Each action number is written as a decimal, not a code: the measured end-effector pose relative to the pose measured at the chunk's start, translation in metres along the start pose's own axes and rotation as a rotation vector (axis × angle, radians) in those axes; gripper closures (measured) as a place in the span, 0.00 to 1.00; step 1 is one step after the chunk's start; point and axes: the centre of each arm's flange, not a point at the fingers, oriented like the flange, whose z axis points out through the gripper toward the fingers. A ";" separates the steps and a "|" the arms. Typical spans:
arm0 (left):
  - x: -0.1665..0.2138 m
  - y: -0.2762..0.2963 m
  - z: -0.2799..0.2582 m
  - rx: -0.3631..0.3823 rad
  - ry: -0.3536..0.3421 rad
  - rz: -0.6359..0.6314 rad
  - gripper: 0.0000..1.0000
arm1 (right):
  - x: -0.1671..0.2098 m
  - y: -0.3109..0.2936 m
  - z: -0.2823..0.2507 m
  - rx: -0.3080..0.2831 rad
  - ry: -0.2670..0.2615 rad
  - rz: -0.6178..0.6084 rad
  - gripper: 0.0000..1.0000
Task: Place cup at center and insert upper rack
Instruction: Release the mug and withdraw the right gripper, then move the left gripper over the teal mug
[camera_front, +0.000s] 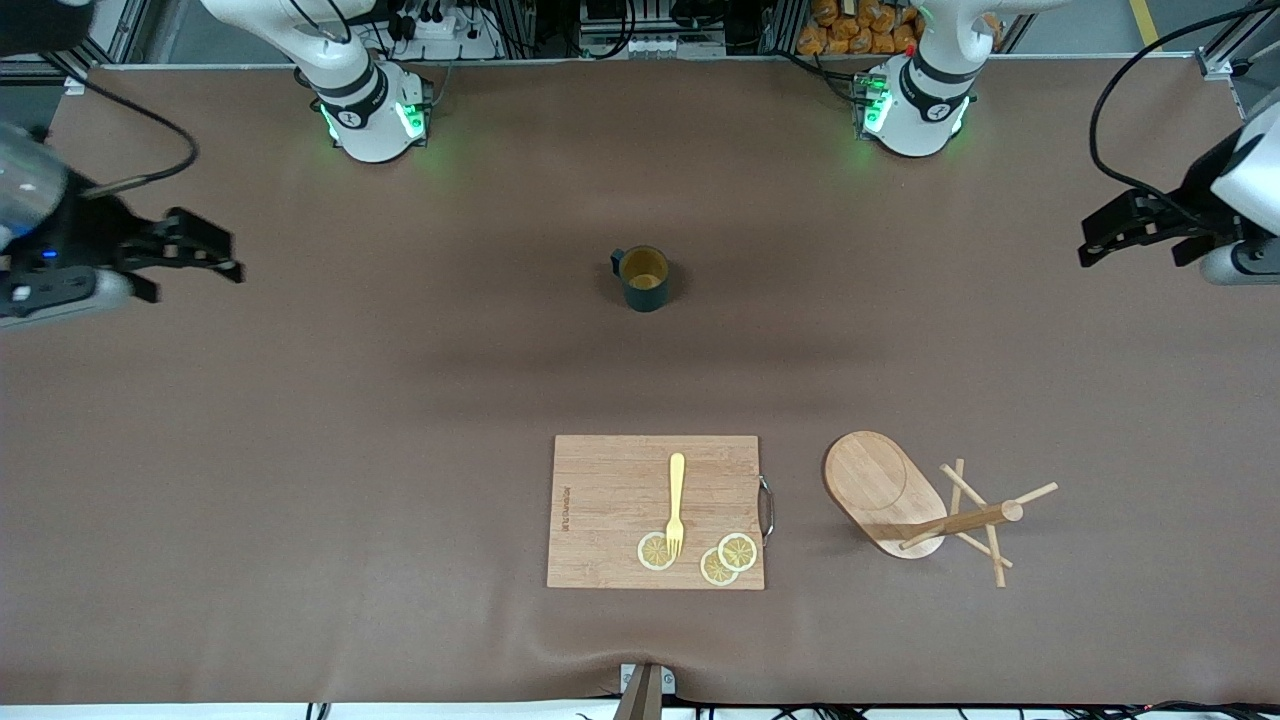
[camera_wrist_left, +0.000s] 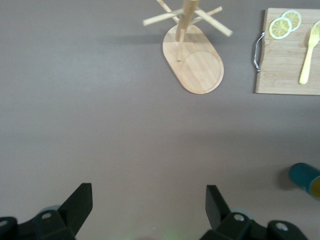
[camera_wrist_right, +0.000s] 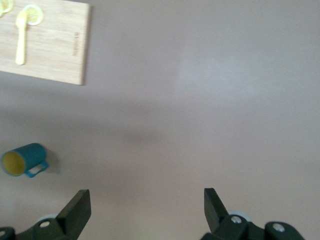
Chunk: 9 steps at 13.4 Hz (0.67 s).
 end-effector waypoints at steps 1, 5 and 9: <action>-0.003 0.020 0.000 -0.001 0.001 -0.038 0.00 | -0.002 0.018 -0.001 -0.029 -0.002 0.021 0.00; -0.027 0.105 0.000 -0.003 -0.001 -0.163 0.00 | -0.008 0.059 -0.001 -0.082 -0.015 -0.015 0.00; -0.067 0.196 0.006 0.016 -0.002 -0.265 0.00 | -0.015 0.092 0.001 -0.081 -0.021 -0.022 0.00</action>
